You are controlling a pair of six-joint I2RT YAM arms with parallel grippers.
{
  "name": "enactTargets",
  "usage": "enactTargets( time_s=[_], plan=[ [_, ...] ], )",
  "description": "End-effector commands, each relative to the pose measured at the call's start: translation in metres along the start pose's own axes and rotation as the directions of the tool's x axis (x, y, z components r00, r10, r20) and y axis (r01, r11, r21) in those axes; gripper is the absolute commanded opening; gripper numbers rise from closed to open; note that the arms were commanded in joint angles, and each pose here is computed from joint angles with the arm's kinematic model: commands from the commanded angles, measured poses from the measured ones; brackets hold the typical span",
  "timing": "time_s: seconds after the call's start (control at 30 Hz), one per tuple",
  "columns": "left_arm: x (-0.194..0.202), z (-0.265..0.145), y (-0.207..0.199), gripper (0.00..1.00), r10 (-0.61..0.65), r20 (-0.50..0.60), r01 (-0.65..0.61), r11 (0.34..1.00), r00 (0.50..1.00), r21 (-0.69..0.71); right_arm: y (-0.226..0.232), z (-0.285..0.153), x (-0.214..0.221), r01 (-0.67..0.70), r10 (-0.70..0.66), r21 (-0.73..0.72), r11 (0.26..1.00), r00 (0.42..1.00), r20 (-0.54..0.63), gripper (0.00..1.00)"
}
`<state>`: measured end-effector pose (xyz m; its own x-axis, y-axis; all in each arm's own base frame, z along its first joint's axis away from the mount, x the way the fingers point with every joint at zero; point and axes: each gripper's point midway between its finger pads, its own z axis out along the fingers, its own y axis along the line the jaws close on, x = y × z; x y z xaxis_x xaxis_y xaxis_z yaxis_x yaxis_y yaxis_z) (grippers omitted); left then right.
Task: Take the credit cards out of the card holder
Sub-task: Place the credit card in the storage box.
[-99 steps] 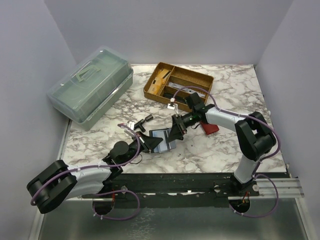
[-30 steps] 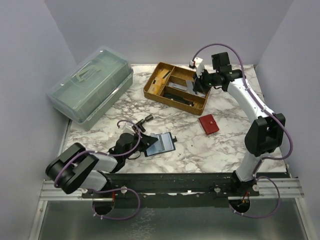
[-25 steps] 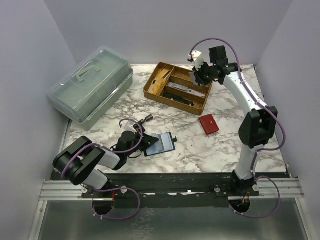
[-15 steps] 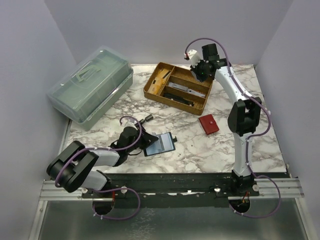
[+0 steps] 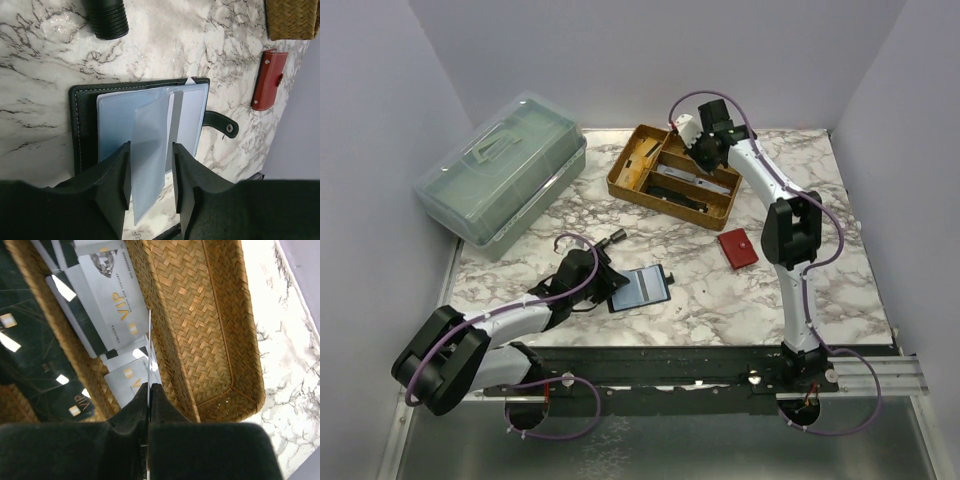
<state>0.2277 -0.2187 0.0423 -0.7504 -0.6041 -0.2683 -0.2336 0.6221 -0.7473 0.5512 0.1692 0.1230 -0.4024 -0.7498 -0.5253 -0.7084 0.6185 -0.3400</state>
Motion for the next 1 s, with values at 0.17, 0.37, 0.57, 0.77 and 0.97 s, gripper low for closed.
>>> enactTargets(
  time_s=[0.17, 0.37, 0.57, 0.77, 0.97],
  plan=[
    [-0.020, -0.012, 0.000, 0.44, 0.025, 0.086, -0.021, 0.999, 0.996, -0.049, -0.015, 0.045, 0.021, 0.001, 0.011, 0.124, 0.992, 0.996, -0.089, 0.01],
    [-0.024, -0.025, 0.002, 0.44, 0.028, 0.120, -0.022, 0.998, 0.992, -0.055, -0.002, 0.056, 0.014, 0.009, 0.000, 0.109, 0.994, 0.996, -0.086, 0.16],
    [-0.026, -0.039, 0.006, 0.45, 0.018, 0.146, -0.011, 0.999, 0.989, -0.046, 0.016, 0.057, 0.003, -0.022, 0.025, 0.057, 0.998, 0.998, -0.057, 0.23],
    [-0.024, -0.047, 0.008, 0.45, -0.008, 0.154, 0.012, 1.000, 0.988, -0.024, 0.040, 0.049, -0.008, -0.077, 0.076, -0.050, 0.996, 0.997, -0.019, 0.24],
    [-0.026, -0.051, 0.001, 0.47, -0.001, 0.161, 0.001, 1.000, 0.987, 0.003, 0.042, 0.025, -0.030, -0.117, 0.122, -0.093, 0.989, 0.991, 0.049, 0.27]
  ],
)
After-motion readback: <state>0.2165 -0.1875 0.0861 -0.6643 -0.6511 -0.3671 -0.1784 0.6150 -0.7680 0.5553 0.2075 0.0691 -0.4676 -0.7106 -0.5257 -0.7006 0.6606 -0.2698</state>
